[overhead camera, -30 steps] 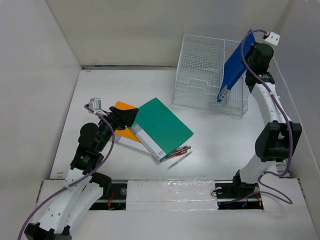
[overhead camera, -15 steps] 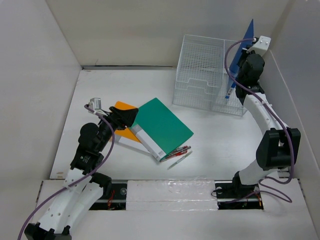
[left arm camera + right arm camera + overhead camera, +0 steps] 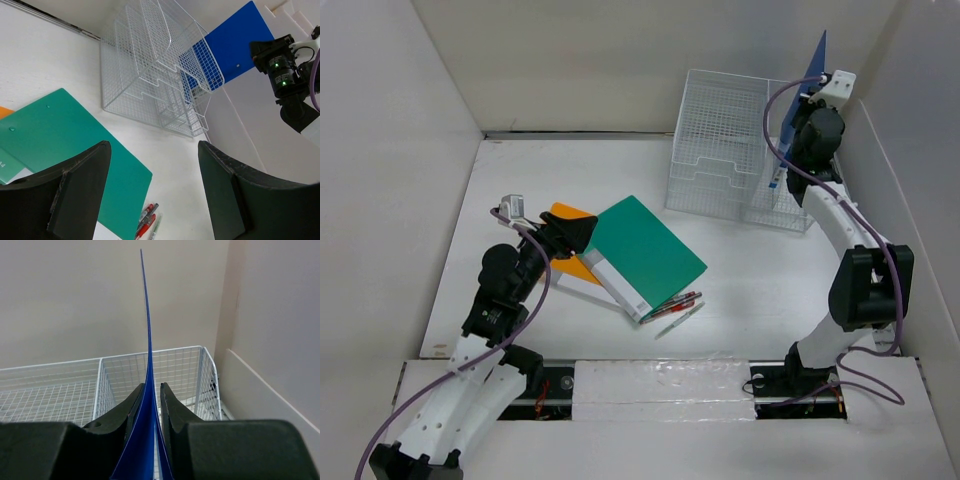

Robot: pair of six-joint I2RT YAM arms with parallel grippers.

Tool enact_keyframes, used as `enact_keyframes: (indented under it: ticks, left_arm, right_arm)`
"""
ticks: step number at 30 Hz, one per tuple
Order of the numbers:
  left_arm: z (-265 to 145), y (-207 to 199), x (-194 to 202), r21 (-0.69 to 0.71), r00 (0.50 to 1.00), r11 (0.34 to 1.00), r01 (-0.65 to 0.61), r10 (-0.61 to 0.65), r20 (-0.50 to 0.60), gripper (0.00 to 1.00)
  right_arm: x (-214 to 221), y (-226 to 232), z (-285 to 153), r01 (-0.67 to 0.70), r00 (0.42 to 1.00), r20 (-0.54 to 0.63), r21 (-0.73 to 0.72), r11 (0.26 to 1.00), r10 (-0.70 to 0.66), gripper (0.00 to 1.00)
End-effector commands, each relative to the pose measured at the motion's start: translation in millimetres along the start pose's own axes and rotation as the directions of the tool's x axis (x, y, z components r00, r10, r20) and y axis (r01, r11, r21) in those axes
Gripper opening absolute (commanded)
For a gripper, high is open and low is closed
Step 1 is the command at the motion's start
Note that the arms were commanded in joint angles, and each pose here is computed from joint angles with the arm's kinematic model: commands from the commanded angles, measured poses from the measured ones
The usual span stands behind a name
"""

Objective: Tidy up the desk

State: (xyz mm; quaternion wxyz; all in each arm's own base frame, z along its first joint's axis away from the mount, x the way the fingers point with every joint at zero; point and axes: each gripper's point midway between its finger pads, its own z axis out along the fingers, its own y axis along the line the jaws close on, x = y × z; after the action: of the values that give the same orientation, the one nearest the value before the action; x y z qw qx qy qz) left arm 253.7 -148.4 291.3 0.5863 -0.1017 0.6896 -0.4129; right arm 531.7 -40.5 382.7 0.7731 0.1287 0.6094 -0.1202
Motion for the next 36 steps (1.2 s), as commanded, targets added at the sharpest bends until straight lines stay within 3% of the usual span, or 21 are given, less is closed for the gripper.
enact_keyframes:
  ticks: [1,8,16,17,19,20,21,24,27,32,36]
  left_arm:
    - [0.9,-9.8,-6.0,0.044,1.000,0.999,0.000,-0.001,0.025,0.66]
    - [0.9,-9.1,-6.1,0.040,1.000,0.999,-0.001,0.000,0.025,0.66]
    - [0.5,-9.4,-5.5,0.044,1.000,0.999,0.000,-0.001,0.025,0.66]
    - [0.3,-9.0,-5.9,0.042,1.000,0.999,-0.001,0.000,0.027,0.66]
    - [-0.4,-9.5,-6.6,0.044,1.000,0.999,0.000,-0.001,0.031,0.66]
    - [-0.6,-10.0,-6.7,0.045,1.000,0.999,0.000,-0.001,0.030,0.66]
    - [-0.1,-9.3,-5.7,0.043,1.000,0.999,0.000,-0.001,0.026,0.66]
    - [0.1,-8.5,-4.8,0.040,1.000,0.999,0.001,-0.002,0.023,0.66]
    - [0.0,-8.0,-5.4,0.036,1.000,0.999,0.001,-0.002,0.026,0.66]
    - [0.8,-0.4,-8.5,-0.012,0.999,1.000,0.019,-0.019,0.041,0.66]
    - [3.7,9.2,-13.5,-0.098,0.996,0.993,0.073,-0.068,0.050,0.62]
  right_arm:
    - [-27.5,4.1,4.8,-0.076,0.989,0.121,-0.035,0.997,0.079,0.00]
    - [21.0,10.7,-2.3,-0.074,0.997,0.031,-0.068,0.995,0.076,0.00]
    - [45.0,9.9,3.0,-0.095,0.993,-0.085,-0.115,0.989,0.085,0.00]
    - [49.0,10.3,3.1,-0.096,0.991,-0.099,-0.113,0.989,0.085,0.03]
    - [65.7,4.8,4.8,-0.102,0.984,-0.153,-0.089,0.991,0.088,0.36]
    - [65.8,4.8,4.8,-0.102,0.984,-0.153,-0.089,0.991,0.088,0.36]
    - [66.4,3.5,3.6,-0.106,0.983,-0.160,-0.081,0.991,0.092,0.50]
    - [64.9,-2.2,0.3,-0.128,0.978,-0.175,-0.065,0.990,0.115,0.65]
    - [43.0,-4.6,-5.9,-0.157,0.974,-0.171,-0.056,0.986,0.145,0.74]
    - [-20.8,2.8,-40.1,-0.179,0.980,-0.101,-0.049,0.983,0.173,0.78]
    - [-41.0,61.3,-88.1,-0.179,0.978,-0.146,-0.222,0.959,0.149,0.52]
